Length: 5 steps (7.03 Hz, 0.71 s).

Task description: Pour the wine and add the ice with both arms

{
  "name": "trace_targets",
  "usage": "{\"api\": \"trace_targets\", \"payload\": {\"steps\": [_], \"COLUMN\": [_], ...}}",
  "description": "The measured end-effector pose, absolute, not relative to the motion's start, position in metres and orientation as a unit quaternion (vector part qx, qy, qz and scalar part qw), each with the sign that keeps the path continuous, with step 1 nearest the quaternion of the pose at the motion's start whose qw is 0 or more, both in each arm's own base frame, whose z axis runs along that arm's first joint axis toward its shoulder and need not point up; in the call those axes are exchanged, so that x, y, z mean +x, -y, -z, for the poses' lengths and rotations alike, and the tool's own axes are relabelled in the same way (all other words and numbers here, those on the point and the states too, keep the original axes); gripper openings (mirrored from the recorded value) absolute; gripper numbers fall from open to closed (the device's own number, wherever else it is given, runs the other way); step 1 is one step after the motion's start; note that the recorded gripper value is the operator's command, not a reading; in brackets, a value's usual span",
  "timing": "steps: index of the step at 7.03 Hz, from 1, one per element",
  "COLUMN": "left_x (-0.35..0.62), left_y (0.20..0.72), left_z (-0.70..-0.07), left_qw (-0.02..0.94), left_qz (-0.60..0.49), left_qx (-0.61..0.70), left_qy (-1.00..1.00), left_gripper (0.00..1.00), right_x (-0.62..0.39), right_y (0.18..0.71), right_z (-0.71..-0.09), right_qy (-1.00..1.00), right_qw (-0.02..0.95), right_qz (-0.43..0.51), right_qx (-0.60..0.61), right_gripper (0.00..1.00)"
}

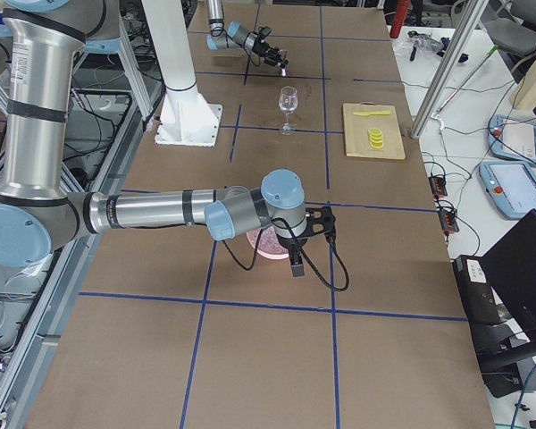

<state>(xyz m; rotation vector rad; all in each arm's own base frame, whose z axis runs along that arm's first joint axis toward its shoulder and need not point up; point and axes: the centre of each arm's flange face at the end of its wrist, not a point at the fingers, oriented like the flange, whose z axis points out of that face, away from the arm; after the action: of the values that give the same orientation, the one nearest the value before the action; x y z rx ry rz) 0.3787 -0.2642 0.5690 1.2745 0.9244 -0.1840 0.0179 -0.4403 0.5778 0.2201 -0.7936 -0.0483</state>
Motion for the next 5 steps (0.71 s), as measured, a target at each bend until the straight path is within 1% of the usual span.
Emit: {"api": "trace_targets", "payload": {"steps": [3,5], "left_x": [0.376,0.366], "left_y": [0.265,0.268], "left_z": [-0.565,-0.559], "left_qw": [0.699,0.691], "left_qz": [0.087,0.112], "left_qx": [0.574,0.592], "left_qy": [-0.417,-0.398], "left_gripper": [1.0,1.0], "right_x": [0.018,0.018], "right_y": [0.441,0.441], "right_z": [-0.576,-0.575], "right_qy": [0.386,0.386], "right_qw": [0.916,0.916], "right_qz": [0.024,0.024], "right_qx": [0.108,0.109], "right_gripper": [1.0,1.0]}}
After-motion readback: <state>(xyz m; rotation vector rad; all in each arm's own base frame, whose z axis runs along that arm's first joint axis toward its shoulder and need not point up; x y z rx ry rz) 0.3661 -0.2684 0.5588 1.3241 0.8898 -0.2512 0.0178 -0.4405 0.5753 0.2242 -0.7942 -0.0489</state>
